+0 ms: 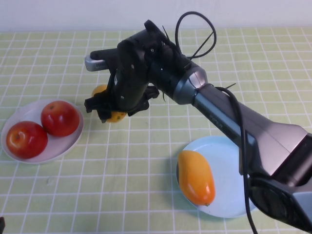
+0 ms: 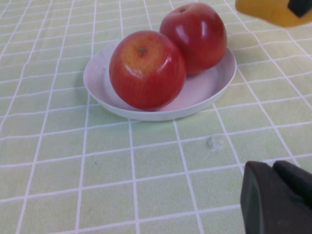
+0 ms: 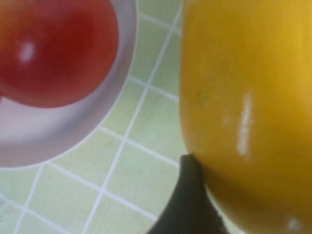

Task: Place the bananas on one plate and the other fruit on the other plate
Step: Put another type of fruit in the right plate

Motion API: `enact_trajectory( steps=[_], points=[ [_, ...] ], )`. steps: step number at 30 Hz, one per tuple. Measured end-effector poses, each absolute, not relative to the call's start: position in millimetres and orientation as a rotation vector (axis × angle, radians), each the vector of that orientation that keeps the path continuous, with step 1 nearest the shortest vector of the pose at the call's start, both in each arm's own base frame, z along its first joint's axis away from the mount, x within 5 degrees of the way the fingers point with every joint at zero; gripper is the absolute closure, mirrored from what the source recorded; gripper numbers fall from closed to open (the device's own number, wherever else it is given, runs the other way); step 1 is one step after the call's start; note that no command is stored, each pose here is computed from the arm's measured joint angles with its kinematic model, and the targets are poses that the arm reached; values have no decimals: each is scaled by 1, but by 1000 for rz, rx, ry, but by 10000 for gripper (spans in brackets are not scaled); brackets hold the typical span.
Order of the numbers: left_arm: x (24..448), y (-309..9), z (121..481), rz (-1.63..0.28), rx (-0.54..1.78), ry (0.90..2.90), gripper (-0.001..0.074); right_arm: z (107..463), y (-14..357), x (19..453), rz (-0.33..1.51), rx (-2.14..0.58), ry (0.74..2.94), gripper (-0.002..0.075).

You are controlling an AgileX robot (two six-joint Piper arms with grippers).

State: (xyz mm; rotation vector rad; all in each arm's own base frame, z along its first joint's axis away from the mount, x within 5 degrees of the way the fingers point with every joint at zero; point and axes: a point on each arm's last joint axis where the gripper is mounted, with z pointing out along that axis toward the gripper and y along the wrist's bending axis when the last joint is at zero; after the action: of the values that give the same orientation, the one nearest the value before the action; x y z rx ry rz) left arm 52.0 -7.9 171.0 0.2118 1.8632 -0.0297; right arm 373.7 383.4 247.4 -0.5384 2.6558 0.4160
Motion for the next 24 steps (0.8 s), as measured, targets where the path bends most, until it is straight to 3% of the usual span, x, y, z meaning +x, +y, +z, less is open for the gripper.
enact_trajectory(
  steps=[14, 24],
  points=[
    [52, -8, 171, -30, 212, 1863, 732, 342, 366, 332, 378, -668, 2459, 260],
    [52, -8, 171, -30, 212, 1863, 732, 355, 285, 268, 220, -670, 2610, 260]
  ],
)
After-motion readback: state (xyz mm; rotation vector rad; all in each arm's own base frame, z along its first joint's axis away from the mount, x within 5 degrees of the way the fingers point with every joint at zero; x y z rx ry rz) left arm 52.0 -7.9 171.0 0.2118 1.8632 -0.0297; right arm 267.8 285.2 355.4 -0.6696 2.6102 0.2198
